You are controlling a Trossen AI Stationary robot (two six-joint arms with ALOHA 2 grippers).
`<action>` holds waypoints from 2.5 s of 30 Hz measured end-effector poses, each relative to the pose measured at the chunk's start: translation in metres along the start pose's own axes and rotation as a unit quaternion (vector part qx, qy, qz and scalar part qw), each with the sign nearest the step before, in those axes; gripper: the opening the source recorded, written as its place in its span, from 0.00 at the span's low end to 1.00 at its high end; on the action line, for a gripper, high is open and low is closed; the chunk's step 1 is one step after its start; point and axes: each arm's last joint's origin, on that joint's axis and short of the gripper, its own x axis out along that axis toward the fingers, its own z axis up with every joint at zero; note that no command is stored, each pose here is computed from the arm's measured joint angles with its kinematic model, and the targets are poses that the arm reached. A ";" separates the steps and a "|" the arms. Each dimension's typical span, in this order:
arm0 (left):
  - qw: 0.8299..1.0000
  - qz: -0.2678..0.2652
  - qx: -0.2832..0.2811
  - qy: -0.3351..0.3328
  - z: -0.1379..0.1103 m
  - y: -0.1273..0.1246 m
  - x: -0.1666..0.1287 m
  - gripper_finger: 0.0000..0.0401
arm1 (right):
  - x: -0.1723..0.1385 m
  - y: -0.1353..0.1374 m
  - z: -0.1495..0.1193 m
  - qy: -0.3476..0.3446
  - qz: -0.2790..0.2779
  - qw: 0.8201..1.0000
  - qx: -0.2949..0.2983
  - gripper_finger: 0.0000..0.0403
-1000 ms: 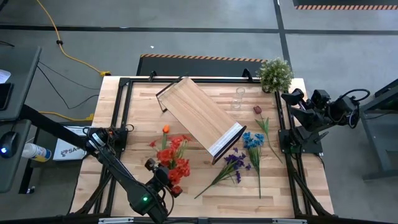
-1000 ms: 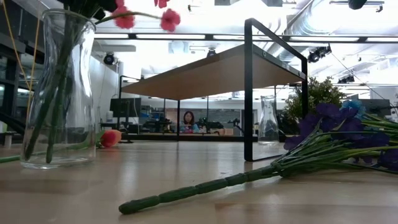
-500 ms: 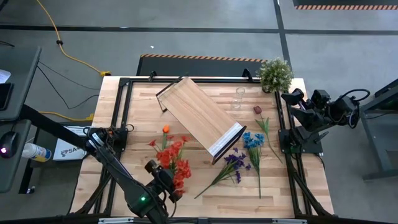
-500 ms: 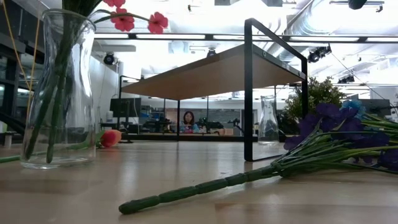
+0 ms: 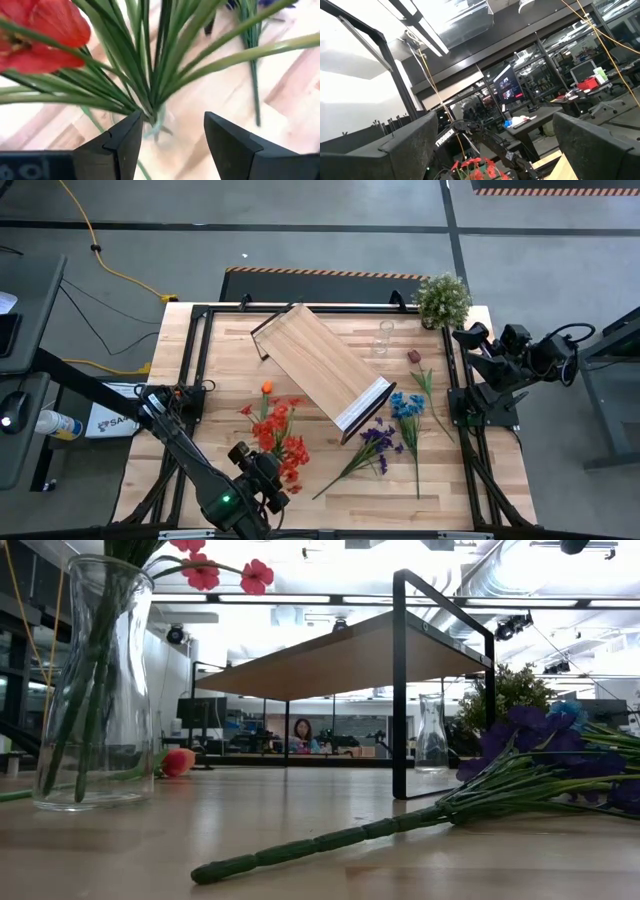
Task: Pick and place flowers into a vace then onto a shelf
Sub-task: Put the orange tulip into the bottom transparent vase
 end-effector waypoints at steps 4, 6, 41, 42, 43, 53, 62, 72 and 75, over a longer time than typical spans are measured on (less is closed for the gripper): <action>1.000 -0.012 0.001 0.010 0.002 0.000 -0.012 0.61 | 0.000 0.000 0.000 0.000 0.001 1.000 0.000 0.95; 1.000 -0.018 0.000 0.012 0.003 0.000 -0.017 0.61 | 0.000 0.000 0.000 0.000 0.002 1.000 0.000 0.95; 0.959 -0.255 -0.102 -0.068 0.015 0.032 -0.166 0.61 | 0.000 0.000 0.000 0.000 0.001 1.000 -0.004 0.95; 0.959 -0.254 -0.102 -0.068 0.016 0.032 -0.166 0.61 | 0.000 0.000 0.000 0.000 0.001 1.000 -0.004 0.95; 0.960 -0.254 -0.102 -0.065 0.016 0.032 -0.165 0.61 | 0.000 0.000 0.000 0.000 0.001 1.000 -0.004 0.95; 0.978 -0.113 -0.147 0.098 -0.020 0.014 -0.100 0.61 | 0.000 0.001 0.000 0.004 0.012 1.000 -0.004 0.95; 0.975 0.011 -0.210 0.069 -0.083 0.026 -0.048 0.61 | 0.000 0.001 0.000 0.003 0.012 1.000 -0.003 0.95; 0.972 0.081 -0.217 0.037 -0.111 0.043 -0.012 0.61 | 0.000 0.000 0.000 0.000 0.005 1.000 -0.003 0.95; 0.970 0.100 -0.221 0.035 -0.114 0.046 -0.001 0.61 | 0.000 0.000 0.000 -0.002 -0.002 1.000 -0.003 0.95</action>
